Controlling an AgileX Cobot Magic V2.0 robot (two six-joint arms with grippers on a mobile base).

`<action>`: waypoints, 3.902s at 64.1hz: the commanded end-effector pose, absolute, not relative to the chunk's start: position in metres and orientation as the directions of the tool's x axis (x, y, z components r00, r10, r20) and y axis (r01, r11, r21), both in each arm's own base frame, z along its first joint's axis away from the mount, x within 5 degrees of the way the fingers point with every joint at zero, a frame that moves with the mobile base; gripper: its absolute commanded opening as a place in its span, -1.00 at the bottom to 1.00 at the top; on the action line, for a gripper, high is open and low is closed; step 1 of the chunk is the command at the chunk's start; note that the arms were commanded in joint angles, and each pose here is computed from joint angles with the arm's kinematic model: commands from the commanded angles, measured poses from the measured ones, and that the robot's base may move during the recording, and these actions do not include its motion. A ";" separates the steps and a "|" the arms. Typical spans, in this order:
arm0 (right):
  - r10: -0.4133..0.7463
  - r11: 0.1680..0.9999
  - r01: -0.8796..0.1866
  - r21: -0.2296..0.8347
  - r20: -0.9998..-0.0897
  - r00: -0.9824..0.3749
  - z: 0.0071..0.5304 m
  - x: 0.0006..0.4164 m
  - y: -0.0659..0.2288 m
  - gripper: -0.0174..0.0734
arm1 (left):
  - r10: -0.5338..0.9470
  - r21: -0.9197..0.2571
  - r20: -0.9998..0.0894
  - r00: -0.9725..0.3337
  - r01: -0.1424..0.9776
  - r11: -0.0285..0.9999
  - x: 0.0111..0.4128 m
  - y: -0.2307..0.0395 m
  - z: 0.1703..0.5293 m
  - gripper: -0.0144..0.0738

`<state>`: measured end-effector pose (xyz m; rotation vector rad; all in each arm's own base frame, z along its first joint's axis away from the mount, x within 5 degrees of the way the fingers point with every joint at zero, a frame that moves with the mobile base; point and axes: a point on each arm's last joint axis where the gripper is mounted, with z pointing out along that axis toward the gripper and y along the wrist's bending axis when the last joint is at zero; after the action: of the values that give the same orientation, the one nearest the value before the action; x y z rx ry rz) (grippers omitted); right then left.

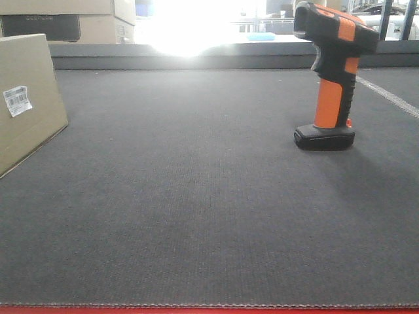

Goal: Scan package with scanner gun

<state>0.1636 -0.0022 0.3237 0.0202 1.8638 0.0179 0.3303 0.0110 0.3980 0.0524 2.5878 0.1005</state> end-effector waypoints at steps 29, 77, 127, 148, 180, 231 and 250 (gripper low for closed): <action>0.009 1.000 0.011 0.006 -0.957 -0.291 0.306 0.142 -0.003 -0.96 | 0.081 0.090 -0.872 -0.484 0.003 0.996 0.215 0.006 0.396 -0.92; 0.065 0.998 -0.015 0.064 -0.998 0.020 0.294 0.052 0.003 -0.96 | 0.096 0.096 -0.995 -0.028 -0.018 0.995 0.093 0.002 0.316 -0.92; 0.065 0.998 -0.016 0.064 -0.998 0.015 0.294 0.052 0.003 -0.96 | 0.096 0.096 -0.995 -0.028 -0.018 0.995 0.093 0.002 0.316 -0.92; 0.065 0.998 -0.015 0.064 -0.998 0.019 0.294 0.052 0.003 -0.96 | 0.096 0.096 -0.995 0.028 -0.003 0.995 0.072 0.000 0.278 -0.92; 0.065 0.998 -0.015 0.064 -0.998 0.025 0.295 0.052 0.003 -0.96 | 0.048 0.048 -0.997 0.060 0.001 0.999 0.056 0.000 0.211 -0.92; 0.058 0.998 -0.005 0.057 -0.995 0.083 0.300 0.052 0.002 -0.96 | 0.048 0.048 -0.997 0.060 0.001 0.999 0.056 0.000 0.211 -0.92; 0.037 0.999 0.034 0.038 -0.998 0.042 0.269 0.058 -0.002 -0.96 | 0.048 0.048 -0.997 0.060 0.001 0.999 0.056 0.000 0.211 -0.92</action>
<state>0.0572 0.0001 0.2781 0.0365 1.5472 0.0194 0.0569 0.0000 0.2087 0.0406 1.5296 0.0423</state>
